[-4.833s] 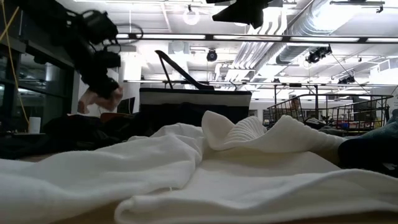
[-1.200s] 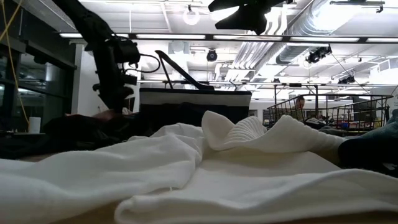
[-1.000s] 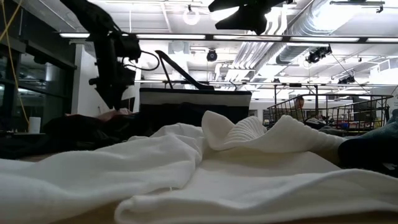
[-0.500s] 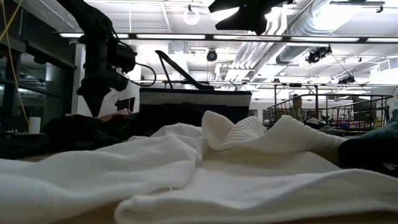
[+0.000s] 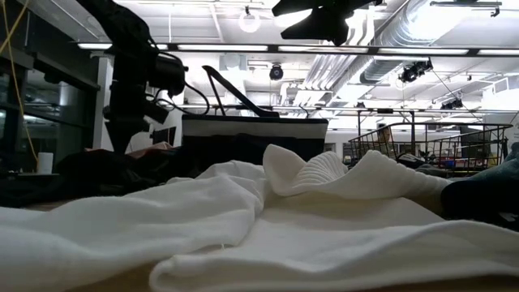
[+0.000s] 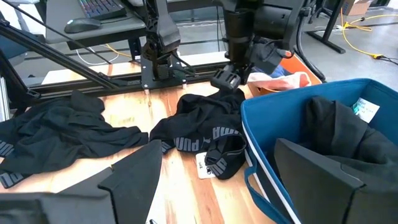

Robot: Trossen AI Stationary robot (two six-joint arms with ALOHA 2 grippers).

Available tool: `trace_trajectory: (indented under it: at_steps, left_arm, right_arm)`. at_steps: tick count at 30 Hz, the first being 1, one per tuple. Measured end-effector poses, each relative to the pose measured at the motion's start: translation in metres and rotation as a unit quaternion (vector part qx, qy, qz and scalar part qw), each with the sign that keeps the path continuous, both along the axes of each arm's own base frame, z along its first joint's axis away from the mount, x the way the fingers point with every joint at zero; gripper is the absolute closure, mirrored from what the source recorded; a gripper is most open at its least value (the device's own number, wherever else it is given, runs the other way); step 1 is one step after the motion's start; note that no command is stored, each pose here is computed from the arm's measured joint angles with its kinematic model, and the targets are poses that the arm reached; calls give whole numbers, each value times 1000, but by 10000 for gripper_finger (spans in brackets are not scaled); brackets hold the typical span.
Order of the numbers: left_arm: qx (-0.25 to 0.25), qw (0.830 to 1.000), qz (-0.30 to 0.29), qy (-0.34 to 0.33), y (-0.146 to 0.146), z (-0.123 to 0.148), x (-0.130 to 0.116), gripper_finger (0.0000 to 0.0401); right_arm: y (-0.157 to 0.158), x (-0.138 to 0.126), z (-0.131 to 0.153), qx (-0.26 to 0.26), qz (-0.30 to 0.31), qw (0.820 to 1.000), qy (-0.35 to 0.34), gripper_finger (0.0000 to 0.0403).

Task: Pick & Place Cloths
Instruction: Put the light pink sock into the orange bin

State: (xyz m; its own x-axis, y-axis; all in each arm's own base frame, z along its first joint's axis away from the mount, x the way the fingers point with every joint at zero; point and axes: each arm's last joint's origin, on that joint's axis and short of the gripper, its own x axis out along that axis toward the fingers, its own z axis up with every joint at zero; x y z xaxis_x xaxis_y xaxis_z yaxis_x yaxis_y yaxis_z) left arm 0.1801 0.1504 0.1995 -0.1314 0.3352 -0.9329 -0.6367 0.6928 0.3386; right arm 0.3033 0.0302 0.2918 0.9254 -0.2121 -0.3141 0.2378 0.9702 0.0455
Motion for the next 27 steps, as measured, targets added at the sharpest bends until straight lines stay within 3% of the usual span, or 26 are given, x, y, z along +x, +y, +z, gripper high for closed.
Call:
trace_trajectory:
  at_steps: [5,16,20,27]
  left_arm:
    - [59,998,24,24,4,2,-1,400]
    - [103,994,38,8,9,3,3,401]
    - [95,995,37,11,8,3,3,401]
    - [15,999,17,-47,-3,12,-2,401]
  right_arm:
    - [0,0,0,0,0,1000,0,99]
    - [0,0,0,-1,0,1000,1,99]
    - [0,0,-1,-2,0,1000,5,99]
    - [0,-1,-2,-2,-1,1000,10,99]
